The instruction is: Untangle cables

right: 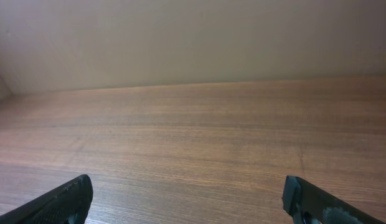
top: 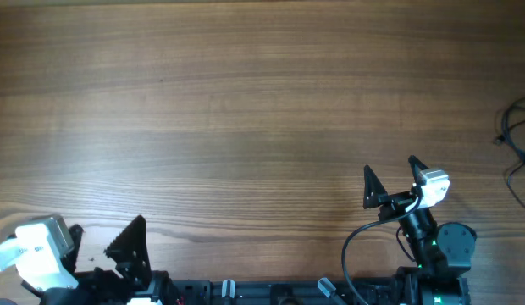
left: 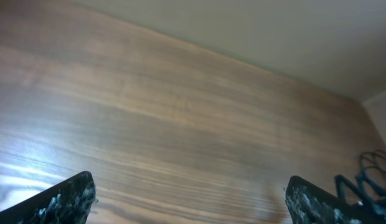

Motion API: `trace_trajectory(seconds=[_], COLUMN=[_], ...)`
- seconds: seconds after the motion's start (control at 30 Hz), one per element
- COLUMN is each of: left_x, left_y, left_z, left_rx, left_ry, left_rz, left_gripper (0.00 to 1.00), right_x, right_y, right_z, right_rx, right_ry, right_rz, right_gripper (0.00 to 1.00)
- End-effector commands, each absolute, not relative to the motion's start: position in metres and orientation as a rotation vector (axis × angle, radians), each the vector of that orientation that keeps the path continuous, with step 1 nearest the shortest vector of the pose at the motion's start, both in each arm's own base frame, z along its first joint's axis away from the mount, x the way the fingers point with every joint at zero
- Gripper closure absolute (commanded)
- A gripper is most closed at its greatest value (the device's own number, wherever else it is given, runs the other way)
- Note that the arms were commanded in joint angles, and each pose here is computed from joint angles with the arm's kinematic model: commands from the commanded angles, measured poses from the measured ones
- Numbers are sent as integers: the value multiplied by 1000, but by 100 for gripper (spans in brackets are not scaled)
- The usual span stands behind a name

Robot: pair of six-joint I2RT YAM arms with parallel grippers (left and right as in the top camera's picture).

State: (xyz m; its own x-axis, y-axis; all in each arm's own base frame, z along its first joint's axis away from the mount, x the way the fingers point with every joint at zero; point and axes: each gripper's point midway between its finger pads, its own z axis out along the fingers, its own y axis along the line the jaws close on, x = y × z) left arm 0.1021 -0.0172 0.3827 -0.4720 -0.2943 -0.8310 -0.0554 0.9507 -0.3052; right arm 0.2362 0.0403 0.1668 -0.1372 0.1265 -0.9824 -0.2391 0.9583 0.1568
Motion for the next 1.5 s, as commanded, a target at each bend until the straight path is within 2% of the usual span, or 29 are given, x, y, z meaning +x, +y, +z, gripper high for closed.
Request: trace_trajectory(seconds=[0.0, 0.13, 0.27, 0.4, 0.57, 0.8, 1.03, 1.3, 1.47], left_x=[114, 143, 146, 151, 176, 206, 230, 246, 246], left_y=[-16, -36, -54, -57, -55, -45, -9, 8, 24], left_z=[384, 398, 405, 371, 332, 298, 258, 189, 173], left_rx=[-173, -73, 41, 34, 27, 15, -261, -410, -478], left_ry=[2026, 1892, 1678, 1585, 1495, 1379, 1370, 1479, 1515], left_rz=[-240, -359, -441, -491, -512, -461, -438, -401, -305], left_gripper=[0, 0, 0, 0, 0, 0, 0, 0, 0], right_x=[236, 236, 236, 236, 236, 236, 236, 236, 236], right_y=[40, 40, 40, 40, 40, 40, 40, 40, 40], right_z=[171, 171, 171, 171, 171, 171, 171, 171, 171], right_rx=[-101, -101, -101, -101, -101, -101, -101, -101, -101], right_ry=[1661, 1661, 1661, 1661, 1661, 1661, 1661, 1661, 1661], right_rz=[293, 294, 293, 293, 293, 293, 293, 294, 294], right_gripper=[0, 0, 0, 0, 0, 0, 0, 0, 0])
